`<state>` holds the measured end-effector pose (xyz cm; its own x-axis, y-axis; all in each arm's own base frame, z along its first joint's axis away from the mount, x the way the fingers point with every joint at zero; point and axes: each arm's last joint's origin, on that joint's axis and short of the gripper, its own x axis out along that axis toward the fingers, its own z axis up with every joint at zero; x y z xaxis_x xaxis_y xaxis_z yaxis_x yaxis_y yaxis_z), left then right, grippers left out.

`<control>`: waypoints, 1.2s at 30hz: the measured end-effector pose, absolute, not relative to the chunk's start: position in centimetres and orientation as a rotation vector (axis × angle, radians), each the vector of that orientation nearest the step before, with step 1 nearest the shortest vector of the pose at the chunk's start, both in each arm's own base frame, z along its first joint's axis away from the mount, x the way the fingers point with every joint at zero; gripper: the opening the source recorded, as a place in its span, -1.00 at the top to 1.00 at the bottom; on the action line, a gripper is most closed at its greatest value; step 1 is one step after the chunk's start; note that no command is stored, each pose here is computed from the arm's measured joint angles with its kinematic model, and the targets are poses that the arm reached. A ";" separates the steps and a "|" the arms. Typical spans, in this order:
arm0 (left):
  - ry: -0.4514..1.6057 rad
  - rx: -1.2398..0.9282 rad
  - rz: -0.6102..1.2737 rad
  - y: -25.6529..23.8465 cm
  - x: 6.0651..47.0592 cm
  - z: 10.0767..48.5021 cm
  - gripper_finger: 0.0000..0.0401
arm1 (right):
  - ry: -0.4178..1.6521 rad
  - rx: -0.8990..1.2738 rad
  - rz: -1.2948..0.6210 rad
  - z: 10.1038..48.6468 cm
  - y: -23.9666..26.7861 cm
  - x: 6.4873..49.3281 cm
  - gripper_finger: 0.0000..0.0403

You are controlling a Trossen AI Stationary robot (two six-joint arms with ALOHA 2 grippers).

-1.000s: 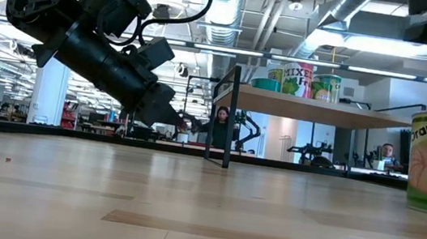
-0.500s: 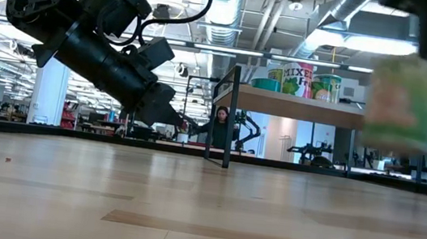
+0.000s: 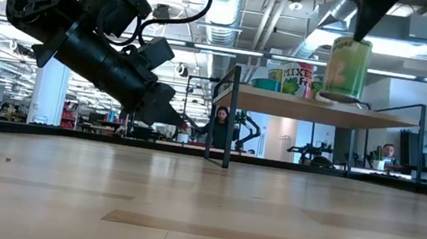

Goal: Pick and place cans onto a shelf
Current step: Put the canned oranges on the shelf

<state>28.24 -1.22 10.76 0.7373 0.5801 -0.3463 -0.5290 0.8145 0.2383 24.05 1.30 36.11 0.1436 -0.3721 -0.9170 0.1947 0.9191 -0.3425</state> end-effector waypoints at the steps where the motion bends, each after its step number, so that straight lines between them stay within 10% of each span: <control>1: 0.421 0.126 0.610 -1.2 28.2 10.8 1.00 | 1.368 -0.148 -0.422 36.2 0.6 24.0 0.99; 36: 0.421 0.124 0.606 -1.2 28.3 10.8 1.00 | 1.483 -0.071 -0.455 37.3 -11.1 19.7 0.97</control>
<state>28.26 -1.23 10.77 0.7404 0.5756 -0.3472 -0.5258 0.8177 0.2343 19.70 -11.11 37.33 0.0202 -0.3356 -0.9418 0.2500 0.9138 -0.3202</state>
